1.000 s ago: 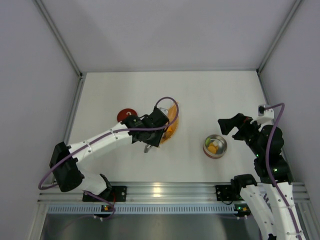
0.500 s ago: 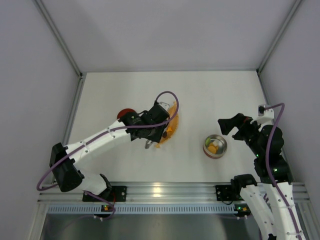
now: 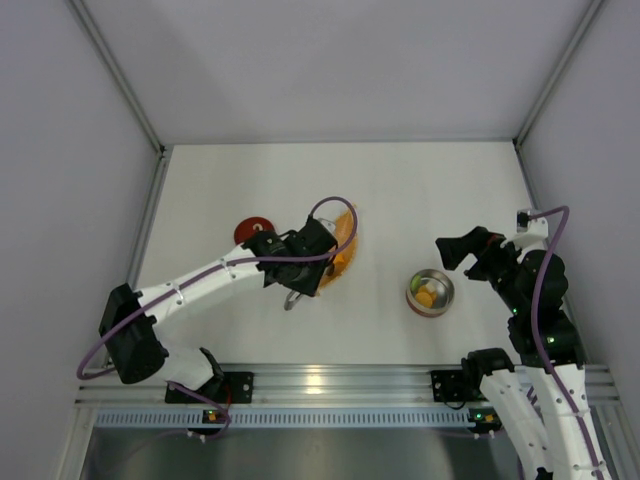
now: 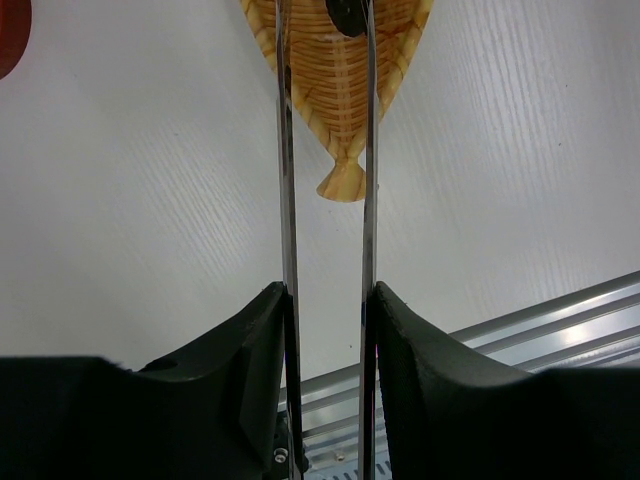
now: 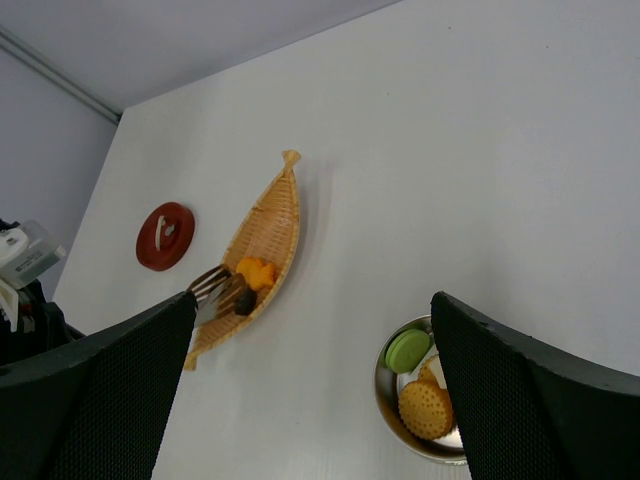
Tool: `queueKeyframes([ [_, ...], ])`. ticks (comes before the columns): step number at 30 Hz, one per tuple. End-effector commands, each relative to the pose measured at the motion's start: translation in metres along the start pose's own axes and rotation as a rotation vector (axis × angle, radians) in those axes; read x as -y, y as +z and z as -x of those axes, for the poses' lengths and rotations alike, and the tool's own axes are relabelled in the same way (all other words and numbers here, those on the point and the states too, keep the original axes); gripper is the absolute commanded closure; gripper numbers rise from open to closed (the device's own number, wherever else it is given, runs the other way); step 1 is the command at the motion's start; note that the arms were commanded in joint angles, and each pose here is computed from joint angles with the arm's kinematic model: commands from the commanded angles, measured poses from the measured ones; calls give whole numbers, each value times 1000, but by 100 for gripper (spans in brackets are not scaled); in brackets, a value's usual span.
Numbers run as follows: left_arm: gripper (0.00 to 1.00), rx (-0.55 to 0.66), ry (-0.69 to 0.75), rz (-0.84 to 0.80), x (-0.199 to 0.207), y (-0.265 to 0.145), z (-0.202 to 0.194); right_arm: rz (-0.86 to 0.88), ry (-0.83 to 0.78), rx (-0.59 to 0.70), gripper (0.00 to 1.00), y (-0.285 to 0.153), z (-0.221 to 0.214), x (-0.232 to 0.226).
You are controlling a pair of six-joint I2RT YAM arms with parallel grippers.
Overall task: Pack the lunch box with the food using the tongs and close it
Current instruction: Pick up the fake food from the plate.
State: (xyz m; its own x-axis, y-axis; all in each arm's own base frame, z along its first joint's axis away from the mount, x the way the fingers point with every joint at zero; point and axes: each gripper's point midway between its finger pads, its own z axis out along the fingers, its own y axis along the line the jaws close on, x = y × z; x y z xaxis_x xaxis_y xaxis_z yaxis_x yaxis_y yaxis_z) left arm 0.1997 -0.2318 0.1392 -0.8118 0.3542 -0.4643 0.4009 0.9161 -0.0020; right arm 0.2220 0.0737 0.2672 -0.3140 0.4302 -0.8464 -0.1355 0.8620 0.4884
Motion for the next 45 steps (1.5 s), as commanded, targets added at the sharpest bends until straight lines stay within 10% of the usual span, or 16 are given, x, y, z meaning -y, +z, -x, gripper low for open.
queueKeyframes([
  [1,57,24,-8,-28,3,-2,2,-2,-9,45,0,-1,11,0],
  [45,56,21,-14,-73,8,-9,-2,-2,-7,41,1,1,11,0],
])
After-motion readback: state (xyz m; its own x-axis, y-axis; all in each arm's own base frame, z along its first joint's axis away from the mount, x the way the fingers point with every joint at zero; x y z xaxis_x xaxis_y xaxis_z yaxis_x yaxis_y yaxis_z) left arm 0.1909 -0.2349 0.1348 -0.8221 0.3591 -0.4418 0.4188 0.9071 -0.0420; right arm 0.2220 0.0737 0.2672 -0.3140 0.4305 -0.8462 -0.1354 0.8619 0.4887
